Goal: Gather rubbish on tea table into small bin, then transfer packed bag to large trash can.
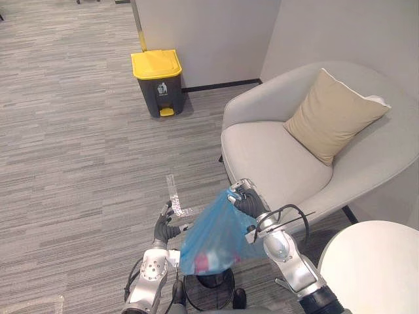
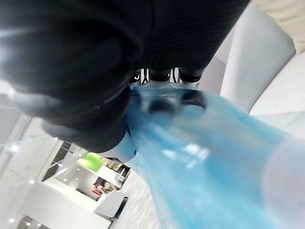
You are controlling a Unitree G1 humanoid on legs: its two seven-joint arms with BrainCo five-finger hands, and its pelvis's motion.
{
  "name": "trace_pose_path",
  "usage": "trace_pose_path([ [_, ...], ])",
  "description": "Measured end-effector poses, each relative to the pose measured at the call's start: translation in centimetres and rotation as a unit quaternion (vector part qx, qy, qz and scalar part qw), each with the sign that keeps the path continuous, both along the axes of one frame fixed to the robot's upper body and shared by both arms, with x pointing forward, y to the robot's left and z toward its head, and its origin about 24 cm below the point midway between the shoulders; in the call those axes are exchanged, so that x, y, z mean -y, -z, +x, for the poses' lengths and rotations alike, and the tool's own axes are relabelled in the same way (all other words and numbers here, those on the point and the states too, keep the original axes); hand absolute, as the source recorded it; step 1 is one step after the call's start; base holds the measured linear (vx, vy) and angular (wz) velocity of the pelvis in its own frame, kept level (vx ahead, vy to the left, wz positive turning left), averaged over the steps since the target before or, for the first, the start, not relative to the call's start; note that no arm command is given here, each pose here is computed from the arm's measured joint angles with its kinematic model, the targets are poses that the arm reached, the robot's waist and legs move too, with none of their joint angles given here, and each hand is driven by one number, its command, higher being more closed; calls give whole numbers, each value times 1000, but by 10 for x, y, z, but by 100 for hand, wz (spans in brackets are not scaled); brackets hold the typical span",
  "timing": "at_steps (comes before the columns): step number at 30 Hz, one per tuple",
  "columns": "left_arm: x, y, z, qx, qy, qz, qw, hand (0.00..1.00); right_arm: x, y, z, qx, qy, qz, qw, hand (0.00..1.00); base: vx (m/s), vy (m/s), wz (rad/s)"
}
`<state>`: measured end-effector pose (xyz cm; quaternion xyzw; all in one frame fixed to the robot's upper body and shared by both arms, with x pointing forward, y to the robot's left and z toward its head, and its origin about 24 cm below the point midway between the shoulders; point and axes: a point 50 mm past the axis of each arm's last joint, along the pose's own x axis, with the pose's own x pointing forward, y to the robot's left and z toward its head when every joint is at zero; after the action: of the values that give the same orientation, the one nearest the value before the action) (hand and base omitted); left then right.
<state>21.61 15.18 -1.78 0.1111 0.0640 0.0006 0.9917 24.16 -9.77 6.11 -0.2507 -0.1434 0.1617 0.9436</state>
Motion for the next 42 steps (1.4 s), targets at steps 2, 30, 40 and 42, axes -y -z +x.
trace_pose_path([
  [2,2,-8,1,21,13,7,1000,0,0,-5,-1,4,-10,9,1000,100,0,0,0],
  [30,35,-50,37,128,150,112,974,0,-48,-75,-9,98,-216,88,968,100,1,2,-5],
  [40,47,-35,35,95,184,113,972,0,-60,-75,-5,76,-247,81,963,100,-52,-4,-2],
  [42,47,-30,33,82,191,109,972,0,-61,-80,-3,77,-257,90,959,100,-57,-7,-1],
])
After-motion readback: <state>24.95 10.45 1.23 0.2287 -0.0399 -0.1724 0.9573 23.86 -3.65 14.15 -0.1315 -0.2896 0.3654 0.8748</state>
